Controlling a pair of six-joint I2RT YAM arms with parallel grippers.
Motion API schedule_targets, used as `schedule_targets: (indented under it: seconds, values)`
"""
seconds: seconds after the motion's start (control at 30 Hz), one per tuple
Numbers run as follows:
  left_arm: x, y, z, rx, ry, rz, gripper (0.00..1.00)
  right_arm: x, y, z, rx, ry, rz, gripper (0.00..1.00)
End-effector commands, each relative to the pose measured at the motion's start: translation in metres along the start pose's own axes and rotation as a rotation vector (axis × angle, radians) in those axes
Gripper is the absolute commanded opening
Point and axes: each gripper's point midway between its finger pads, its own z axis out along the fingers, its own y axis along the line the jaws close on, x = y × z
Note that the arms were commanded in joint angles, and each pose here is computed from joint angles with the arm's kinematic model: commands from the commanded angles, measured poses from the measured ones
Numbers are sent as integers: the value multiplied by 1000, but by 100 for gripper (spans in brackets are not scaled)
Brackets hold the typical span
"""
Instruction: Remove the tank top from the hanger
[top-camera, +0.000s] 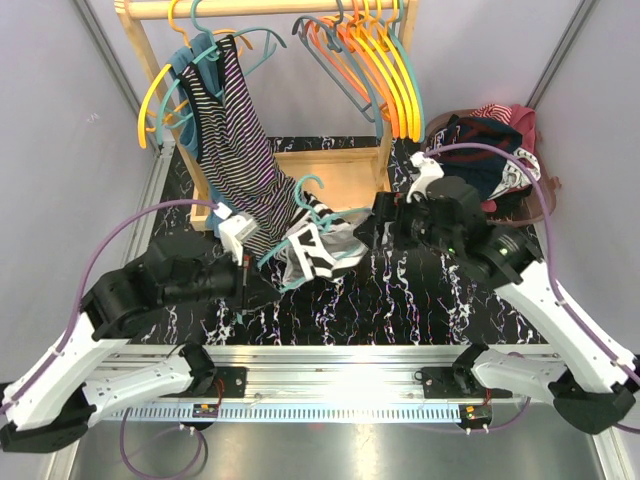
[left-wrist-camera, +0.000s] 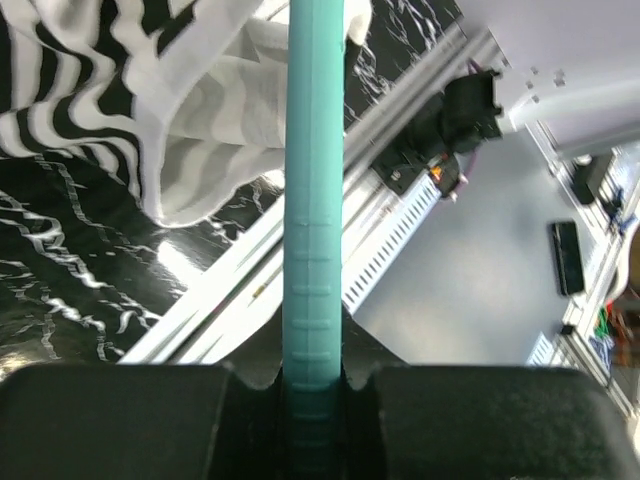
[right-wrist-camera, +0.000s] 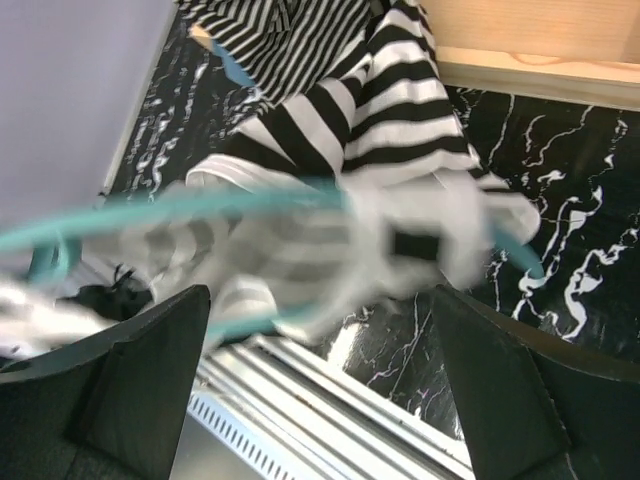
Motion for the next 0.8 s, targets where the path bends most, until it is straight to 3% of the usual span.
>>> schedule_targets:
  seconds: [0.0,0.13,0.17,0.23,0.27,0.3,0.33,0.4,0.77]
  values:
    - [-22,-26,7,81,-58,15,0,-16,-9,20,91,-87,3,100]
    - [-27,-35,10,93,-71,22,0,-16,-44,28,287,-135,70,97]
    - [-28,-34,10,86,-77,21,0,-17,-53,26,339,-156,97,86]
    - [-30,-32,6,72,-87,22,0,-11,-61,21,366,-165,120,75]
    - [-32,-29,4,54,-101,21,0,-10,-64,18,380,-177,146,65]
    - [-33,-27,1,43,-111,22,0,-7,-69,14,398,-184,163,38]
    - [-34,-25,-1,32,-123,18,0,0,-77,12,428,-184,174,21]
    - [-38,-21,-9,12,-162,13,0,4,-88,-2,466,-222,216,0]
    - [-27,-8,-7,-43,-135,-2,0,21,-89,-19,382,-297,369,0]
